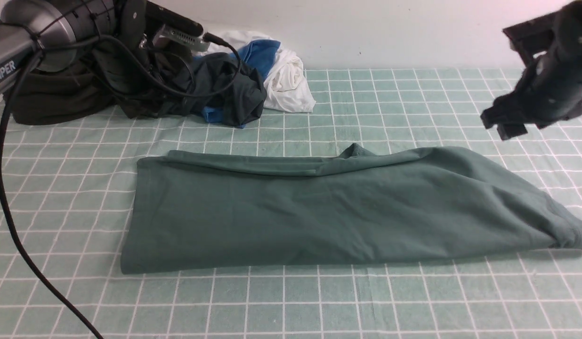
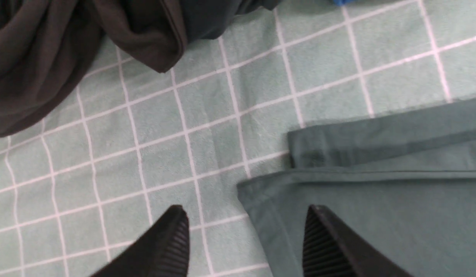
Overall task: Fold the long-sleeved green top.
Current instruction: Use the right arm to clamp the right edge of the fabric
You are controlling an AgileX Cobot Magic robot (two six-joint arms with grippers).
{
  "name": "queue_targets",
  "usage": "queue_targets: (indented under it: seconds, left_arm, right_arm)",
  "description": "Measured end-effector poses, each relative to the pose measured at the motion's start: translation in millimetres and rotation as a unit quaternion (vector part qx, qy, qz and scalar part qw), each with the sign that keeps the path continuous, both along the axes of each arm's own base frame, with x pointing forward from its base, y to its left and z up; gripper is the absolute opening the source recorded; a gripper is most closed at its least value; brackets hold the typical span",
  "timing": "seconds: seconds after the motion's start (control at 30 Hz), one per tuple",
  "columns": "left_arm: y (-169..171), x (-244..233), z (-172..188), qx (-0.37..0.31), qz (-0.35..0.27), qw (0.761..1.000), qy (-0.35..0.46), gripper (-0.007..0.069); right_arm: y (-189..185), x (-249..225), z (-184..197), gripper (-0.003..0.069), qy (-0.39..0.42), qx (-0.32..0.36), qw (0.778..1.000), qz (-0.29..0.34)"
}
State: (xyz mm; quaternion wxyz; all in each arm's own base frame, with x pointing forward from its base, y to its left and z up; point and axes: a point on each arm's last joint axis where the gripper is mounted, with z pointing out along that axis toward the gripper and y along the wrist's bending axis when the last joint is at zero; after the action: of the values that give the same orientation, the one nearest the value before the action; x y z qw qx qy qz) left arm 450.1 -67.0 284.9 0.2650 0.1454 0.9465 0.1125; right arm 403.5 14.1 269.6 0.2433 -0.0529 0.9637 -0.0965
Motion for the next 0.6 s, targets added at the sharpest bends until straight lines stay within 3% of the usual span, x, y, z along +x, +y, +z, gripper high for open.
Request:
queue_targets:
  seconds: [0.3, 0.5, 0.6]
  left_arm:
    - [-21, -10, -2, -0.048, -0.068, 0.995, 0.049, 0.0049]
    - [-29, -12, -3, -0.076, -0.099, 0.99, 0.058, -0.0002]
    - [-30, -13, -3, -0.079, -0.106, 0.989, 0.062, -0.0003]
  right_arm:
    - [-83, -40, -77, 0.0432, 0.078, 0.071, 0.985, -0.139]
    - [-92, -35, -117, 0.046, 0.119, 0.083, 0.977, -0.155]
    - [-91, -33, -120, 0.0458, 0.121, 0.083, 0.978, -0.146]
